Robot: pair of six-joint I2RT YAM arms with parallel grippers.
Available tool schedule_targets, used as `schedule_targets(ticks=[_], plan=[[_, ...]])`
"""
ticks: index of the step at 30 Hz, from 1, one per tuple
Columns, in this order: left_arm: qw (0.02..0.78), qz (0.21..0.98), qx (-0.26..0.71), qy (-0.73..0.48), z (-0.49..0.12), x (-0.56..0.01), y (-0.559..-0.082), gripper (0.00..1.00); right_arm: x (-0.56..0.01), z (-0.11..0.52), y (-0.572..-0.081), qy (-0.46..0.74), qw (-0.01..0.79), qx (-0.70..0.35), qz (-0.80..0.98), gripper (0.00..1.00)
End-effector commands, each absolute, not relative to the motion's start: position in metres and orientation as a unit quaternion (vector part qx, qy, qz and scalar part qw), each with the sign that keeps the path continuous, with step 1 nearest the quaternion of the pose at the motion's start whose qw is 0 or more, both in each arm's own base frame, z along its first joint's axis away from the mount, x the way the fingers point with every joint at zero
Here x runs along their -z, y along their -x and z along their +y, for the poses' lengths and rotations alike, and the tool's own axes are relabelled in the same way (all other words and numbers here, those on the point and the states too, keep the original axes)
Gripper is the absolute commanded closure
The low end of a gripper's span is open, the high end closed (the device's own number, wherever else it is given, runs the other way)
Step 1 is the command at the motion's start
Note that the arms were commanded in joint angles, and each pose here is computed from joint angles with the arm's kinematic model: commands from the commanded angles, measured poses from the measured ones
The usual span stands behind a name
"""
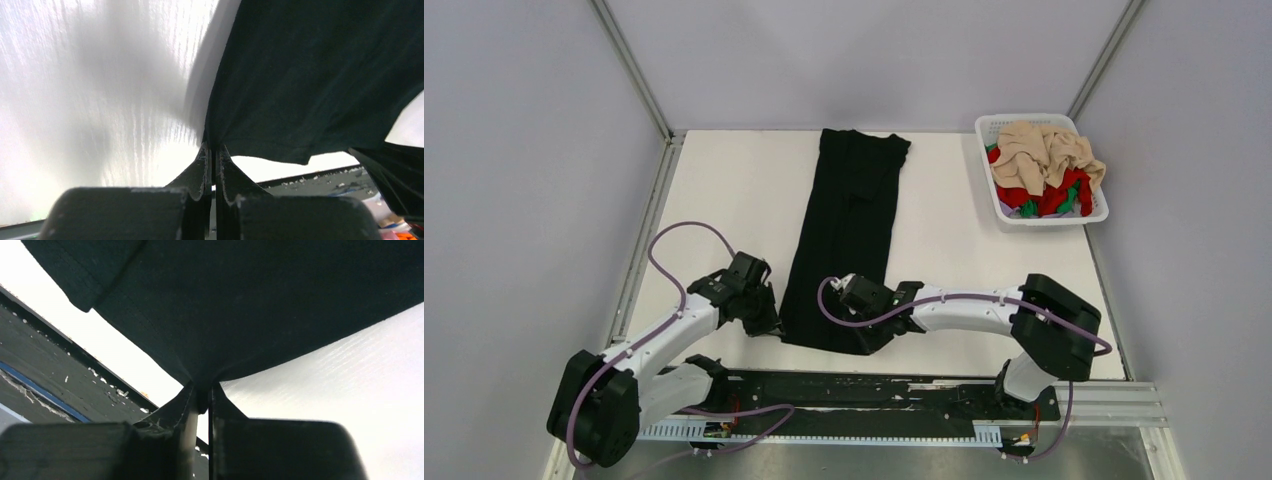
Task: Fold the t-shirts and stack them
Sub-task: Grab the bottom of the folded rectangular tshirt with both arms, then fold the folded rectangular tshirt in 1/3 of the way
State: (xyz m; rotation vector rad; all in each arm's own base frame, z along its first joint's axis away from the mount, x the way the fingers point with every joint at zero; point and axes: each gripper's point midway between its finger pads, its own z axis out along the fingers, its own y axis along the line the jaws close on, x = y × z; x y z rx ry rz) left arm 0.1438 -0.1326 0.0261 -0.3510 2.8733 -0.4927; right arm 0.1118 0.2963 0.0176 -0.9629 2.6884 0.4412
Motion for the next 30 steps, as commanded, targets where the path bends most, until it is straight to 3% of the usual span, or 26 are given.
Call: schedule_targets(ticks=[1, 3, 8, 13, 23, 30], plan=[[0.093, 0.968, 0.197, 0.127, -0.137, -0.033, -0.129, 1.00, -0.013, 0.285, -0.092, 0.316, 0.098, -0.155, 0.931, 0.94], [0.086, 0.968, 0.204, 0.122, -0.137, -0.034, -0.122, 1.00, -0.015, 0.287, -0.085, 0.310, 0.092, -0.174, 0.930, 0.99], [0.063, 0.962, 0.249, 0.095, -0.149, -0.049, -0.109, 1.00, -0.021, 0.288, -0.083, 0.292, 0.097, -0.192, 0.932, 1.00], [0.107, 0.950, 0.285, 0.072, -0.163, -0.079, -0.131, 1.00, -0.034, 0.291, -0.101, 0.272, 0.134, -0.190, 0.934, 1.00], [0.225, 0.925, 0.298, 0.070, -0.188, -0.114, -0.221, 1.00, -0.083, 0.289, -0.188, 0.210, 0.218, -0.223, 0.927, 1.00], [0.254, 0.926, 0.268, 0.079, -0.194, -0.122, -0.301, 1.00, -0.107, 0.285, -0.254, 0.167, 0.256, -0.241, 0.921, 1.00]])
